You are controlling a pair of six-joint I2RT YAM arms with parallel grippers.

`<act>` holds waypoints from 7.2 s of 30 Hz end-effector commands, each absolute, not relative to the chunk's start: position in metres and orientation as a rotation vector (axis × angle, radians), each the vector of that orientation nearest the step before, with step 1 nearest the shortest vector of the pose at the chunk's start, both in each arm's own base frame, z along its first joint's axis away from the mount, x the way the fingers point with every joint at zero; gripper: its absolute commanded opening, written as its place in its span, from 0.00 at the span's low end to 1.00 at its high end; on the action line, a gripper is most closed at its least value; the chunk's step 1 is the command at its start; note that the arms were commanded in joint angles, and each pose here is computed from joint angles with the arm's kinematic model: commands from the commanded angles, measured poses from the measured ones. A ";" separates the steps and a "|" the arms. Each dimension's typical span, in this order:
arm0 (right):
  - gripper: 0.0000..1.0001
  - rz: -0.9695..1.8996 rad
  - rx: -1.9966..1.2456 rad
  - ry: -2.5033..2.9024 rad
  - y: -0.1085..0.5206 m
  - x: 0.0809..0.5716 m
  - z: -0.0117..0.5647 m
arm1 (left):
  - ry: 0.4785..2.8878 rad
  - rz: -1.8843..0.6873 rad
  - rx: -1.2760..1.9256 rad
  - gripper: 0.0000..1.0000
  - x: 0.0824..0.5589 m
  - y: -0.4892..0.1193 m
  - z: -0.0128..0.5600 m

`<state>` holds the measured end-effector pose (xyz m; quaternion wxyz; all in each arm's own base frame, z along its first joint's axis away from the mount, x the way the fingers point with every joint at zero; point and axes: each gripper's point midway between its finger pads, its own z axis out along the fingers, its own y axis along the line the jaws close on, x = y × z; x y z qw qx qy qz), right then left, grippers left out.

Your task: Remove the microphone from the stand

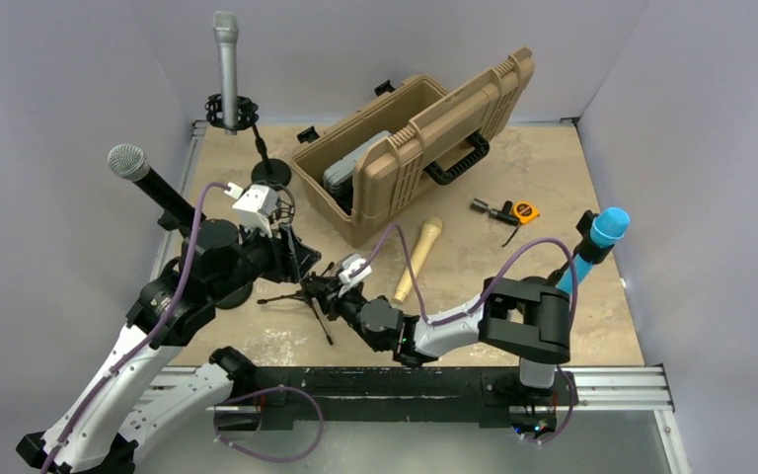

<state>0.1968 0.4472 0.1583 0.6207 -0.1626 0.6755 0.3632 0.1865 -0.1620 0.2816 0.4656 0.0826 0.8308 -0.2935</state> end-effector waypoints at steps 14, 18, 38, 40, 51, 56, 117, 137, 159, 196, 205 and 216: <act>0.37 1.071 -0.382 1.521 0.441 0.165 0.203 | 1.978 -0.772 0.221 0.72 0.168 -0.156 0.305; 0.49 1.292 -0.449 1.454 0.434 0.153 0.225 | 1.967 -0.728 0.182 0.76 0.161 -0.141 0.305; 0.56 1.560 -0.443 1.347 0.394 0.150 0.249 | 1.757 -0.706 0.277 0.40 0.203 -0.165 0.293; 0.56 1.569 -0.430 1.340 0.388 0.151 0.250 | 1.742 -0.722 0.332 0.32 0.201 -0.171 0.291; 0.66 1.701 -0.438 1.428 0.359 0.157 0.231 | 1.571 -0.969 0.652 0.11 0.179 -0.223 0.303; 0.73 1.718 -0.556 1.545 0.360 0.154 0.209 | 1.606 -0.978 0.726 0.10 0.182 -0.233 0.292; 0.00 1.557 -0.471 1.596 0.382 0.201 0.174 | 1.844 -0.913 0.481 0.60 0.182 -0.205 0.298; 0.00 0.895 -0.247 1.628 0.378 0.240 0.163 | 1.907 -0.864 0.408 0.53 0.201 -0.206 0.297; 0.01 0.987 -0.434 1.595 0.414 0.192 0.166 | 1.856 -0.764 0.264 0.86 0.209 -0.174 0.332; 0.55 1.733 -0.277 1.782 0.403 0.206 0.180 | 1.898 -0.911 0.235 0.42 0.209 -0.189 0.294; 0.38 1.733 -0.263 1.781 0.401 0.205 0.178 | 1.897 -0.909 0.241 0.42 0.208 -0.189 0.294; 0.00 1.540 -0.204 1.792 0.393 0.222 0.161 | 1.901 -0.912 0.240 0.42 0.207 -0.189 0.291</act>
